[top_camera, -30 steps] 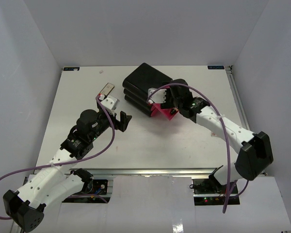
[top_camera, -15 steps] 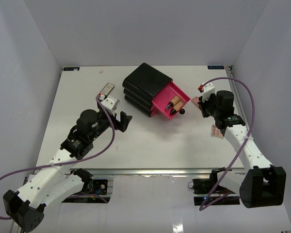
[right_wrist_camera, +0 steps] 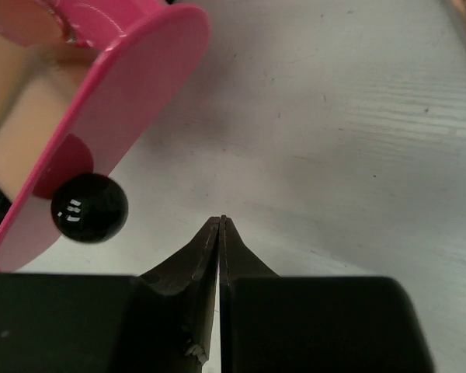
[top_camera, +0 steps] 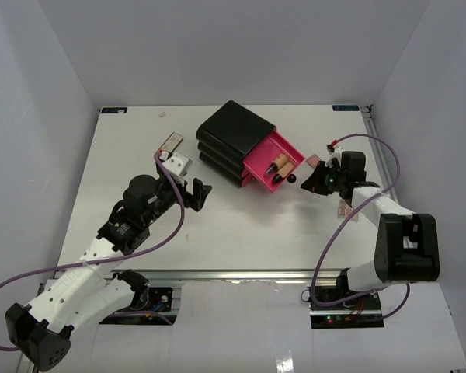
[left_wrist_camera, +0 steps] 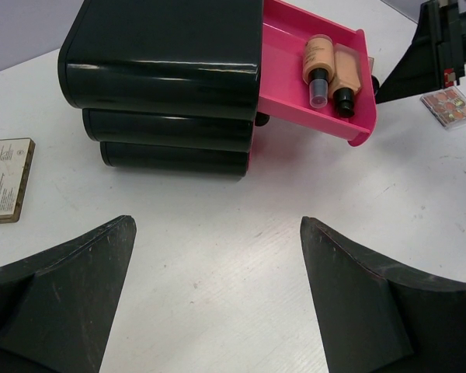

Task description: Organize the makeup

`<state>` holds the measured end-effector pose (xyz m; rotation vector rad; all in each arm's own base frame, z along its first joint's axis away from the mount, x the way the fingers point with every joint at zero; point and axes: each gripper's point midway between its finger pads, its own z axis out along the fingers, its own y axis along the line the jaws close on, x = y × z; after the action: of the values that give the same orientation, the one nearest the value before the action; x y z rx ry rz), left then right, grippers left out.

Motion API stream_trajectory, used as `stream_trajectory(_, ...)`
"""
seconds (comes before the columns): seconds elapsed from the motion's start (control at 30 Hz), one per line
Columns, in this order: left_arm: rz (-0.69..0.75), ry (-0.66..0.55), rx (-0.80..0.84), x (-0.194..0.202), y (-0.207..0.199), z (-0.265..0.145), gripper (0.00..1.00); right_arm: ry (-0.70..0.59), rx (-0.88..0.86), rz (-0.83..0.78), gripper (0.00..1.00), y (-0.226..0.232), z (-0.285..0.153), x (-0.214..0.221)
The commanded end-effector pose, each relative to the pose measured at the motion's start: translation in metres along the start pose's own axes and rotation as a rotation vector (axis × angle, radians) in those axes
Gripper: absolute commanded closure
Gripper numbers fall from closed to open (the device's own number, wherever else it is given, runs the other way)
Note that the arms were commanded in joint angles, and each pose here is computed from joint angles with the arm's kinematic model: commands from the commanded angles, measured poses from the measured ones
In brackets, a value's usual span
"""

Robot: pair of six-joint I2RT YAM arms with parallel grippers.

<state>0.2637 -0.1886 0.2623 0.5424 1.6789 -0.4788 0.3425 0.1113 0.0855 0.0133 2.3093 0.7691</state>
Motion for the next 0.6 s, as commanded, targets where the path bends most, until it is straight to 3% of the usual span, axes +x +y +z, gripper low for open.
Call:
stream_trajectory(0.0, 0.003, -0.010, -0.005, -0.002, 0.002, 0.000, 0.02, -0.011, -0.132, 0.142, 0.92, 0.022, 0.016, -0.019)
stream_trajectory(0.27, 0.002, 0.004, -0.010, 0.002, 0.003, 0.003, 0.02, 0.026, -0.304, 0.276, 0.92, 0.048, 0.030, -0.028)
stream_trajectory(0.57, 0.028, 0.019, -0.013, 0.006, 0.005, 0.006, 0.02, -0.060, -0.433, 0.274, 0.92, 0.104, 0.013, -0.074)
